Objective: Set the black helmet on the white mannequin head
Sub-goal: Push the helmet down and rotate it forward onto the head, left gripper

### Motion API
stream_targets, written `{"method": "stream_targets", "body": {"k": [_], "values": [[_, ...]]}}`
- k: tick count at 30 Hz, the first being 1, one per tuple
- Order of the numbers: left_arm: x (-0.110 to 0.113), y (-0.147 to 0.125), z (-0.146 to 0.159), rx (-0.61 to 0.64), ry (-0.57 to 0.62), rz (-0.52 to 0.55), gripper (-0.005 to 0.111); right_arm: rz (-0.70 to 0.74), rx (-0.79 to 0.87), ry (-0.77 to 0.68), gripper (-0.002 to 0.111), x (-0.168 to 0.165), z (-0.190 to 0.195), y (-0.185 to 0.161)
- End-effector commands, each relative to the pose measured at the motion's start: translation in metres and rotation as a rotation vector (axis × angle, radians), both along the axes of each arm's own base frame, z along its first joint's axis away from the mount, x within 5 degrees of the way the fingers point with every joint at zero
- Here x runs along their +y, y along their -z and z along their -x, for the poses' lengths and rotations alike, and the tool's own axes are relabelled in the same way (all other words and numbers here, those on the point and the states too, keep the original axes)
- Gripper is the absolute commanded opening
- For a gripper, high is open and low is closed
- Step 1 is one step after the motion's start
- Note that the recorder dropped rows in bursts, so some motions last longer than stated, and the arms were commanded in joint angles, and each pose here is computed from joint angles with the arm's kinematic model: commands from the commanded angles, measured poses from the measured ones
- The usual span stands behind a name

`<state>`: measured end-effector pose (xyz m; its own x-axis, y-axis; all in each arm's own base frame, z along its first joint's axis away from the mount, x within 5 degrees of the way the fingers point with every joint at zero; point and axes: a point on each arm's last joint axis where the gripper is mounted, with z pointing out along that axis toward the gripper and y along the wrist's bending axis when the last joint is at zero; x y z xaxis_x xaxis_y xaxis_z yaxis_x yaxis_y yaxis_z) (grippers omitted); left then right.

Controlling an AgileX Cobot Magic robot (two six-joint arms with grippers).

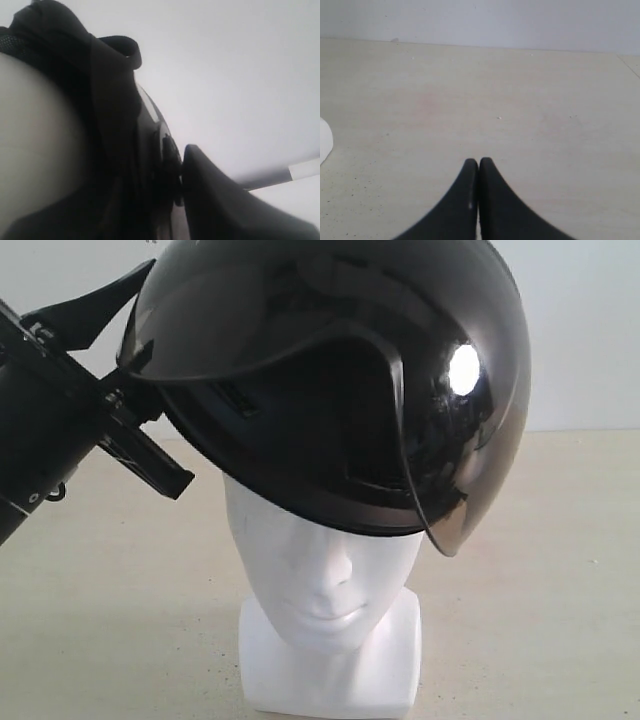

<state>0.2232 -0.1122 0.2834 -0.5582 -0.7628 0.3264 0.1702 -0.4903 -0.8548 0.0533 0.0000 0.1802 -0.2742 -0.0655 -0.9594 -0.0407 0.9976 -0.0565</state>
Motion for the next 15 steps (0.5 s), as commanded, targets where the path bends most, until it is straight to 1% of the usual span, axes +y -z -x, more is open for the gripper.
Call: {"method": "stream_targets", "body": {"k": [1,8,11,15], "values": [[0.018,0.009,0.005,0.019,-0.12,0.012,0.004,0.005,-0.007,0.002,0.0,0.0,0.0,-0.001],[0.021,0.021,0.011,0.057,-0.121,-0.008,0.004,0.005,-0.007,0.002,0.0,0.0,0.0,-0.001],[0.019,0.021,0.011,0.041,-0.118,-0.045,0.004,0.005,-0.007,0.002,0.0,0.0,0.0,-0.001],[0.018,0.022,0.013,0.034,-0.103,-0.063,0.004,0.005,-0.007,0.002,0.0,0.0,0.0,-0.001]]}}
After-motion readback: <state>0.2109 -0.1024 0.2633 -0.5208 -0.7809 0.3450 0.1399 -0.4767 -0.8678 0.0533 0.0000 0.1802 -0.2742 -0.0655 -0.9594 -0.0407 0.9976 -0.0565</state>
